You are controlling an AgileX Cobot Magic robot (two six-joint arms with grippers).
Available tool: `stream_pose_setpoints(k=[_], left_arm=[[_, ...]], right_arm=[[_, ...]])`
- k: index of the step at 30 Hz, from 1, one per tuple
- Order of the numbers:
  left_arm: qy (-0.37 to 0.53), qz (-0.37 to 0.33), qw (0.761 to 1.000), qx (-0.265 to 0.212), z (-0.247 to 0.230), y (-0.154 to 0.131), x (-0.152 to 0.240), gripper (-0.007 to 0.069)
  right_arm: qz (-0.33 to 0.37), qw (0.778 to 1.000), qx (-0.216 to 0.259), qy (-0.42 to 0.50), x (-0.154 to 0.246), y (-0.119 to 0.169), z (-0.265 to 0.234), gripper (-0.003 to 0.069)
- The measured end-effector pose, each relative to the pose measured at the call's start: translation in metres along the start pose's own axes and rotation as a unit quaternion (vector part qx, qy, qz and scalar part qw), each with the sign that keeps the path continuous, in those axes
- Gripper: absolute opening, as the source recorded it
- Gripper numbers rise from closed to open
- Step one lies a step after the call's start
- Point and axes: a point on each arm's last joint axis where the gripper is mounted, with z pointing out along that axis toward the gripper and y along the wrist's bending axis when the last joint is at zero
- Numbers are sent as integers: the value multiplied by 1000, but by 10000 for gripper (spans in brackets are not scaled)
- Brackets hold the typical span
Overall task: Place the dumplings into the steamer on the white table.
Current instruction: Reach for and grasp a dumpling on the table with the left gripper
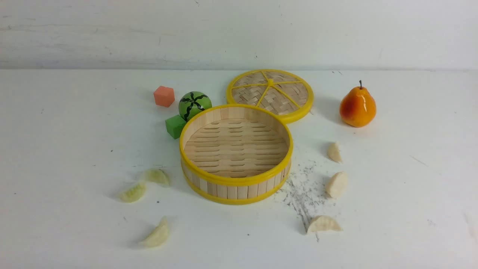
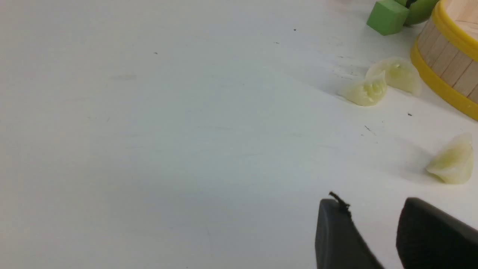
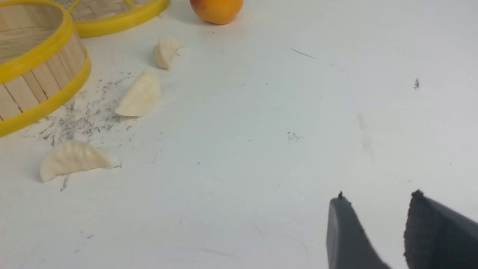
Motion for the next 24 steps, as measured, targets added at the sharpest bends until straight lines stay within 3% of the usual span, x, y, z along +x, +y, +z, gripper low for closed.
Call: stream_pose_setpoints(k=[24], left_arm=[[-6,10,1000,-3,0,1,-1,239]], right_arm=[[0,1000,0,0,0,0,0,240]])
